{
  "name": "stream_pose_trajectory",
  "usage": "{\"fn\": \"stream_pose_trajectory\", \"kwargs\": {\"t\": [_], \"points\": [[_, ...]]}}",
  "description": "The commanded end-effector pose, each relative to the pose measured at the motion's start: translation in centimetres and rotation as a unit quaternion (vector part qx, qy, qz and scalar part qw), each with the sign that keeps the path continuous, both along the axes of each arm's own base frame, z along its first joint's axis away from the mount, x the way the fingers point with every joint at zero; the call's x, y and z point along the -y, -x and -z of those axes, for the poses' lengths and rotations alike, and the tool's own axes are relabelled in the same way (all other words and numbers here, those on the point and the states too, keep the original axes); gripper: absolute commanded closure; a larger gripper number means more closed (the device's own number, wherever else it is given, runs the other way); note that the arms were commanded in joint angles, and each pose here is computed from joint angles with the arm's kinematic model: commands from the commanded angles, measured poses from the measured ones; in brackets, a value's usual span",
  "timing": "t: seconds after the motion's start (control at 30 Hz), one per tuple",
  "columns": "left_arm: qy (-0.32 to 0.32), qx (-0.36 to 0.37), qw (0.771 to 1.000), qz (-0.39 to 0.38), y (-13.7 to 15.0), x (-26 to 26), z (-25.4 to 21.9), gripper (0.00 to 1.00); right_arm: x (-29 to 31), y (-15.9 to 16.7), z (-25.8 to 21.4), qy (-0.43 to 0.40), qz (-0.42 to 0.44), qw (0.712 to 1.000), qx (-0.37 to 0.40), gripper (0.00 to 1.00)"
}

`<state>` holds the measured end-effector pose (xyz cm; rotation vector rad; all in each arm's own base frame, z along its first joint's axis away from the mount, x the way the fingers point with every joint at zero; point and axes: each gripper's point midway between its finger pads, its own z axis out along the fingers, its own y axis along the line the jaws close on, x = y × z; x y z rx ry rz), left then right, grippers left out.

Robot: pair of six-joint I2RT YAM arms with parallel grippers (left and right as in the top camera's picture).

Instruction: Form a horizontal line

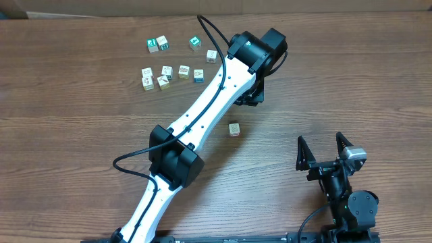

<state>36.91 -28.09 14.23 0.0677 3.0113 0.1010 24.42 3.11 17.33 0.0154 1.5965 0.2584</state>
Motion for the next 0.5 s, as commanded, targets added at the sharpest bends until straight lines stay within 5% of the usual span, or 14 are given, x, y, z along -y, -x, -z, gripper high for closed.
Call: {"fn": "stream_pose_trajectory", "kwargs": {"t": [0.0,0.2,0.47], "points": [[0.008,0.007,1.0,0.001,-0.22,0.26,-0.47,0.55,0.21,-0.04,0.2,0.002,0.005,1.0,0.002,0.0],[0.01,0.01,1.0,0.001,-0.37,0.38,-0.48,0.64,0.21,-0.04,0.2,0.002,0.005,1.0,0.002,0.0],[0.012,0.013,1.0,0.0,-0.48,0.47,-0.5,0.57,0.21,-0.04,0.2,0.002,0.005,1.0,0.002,0.0]]}}
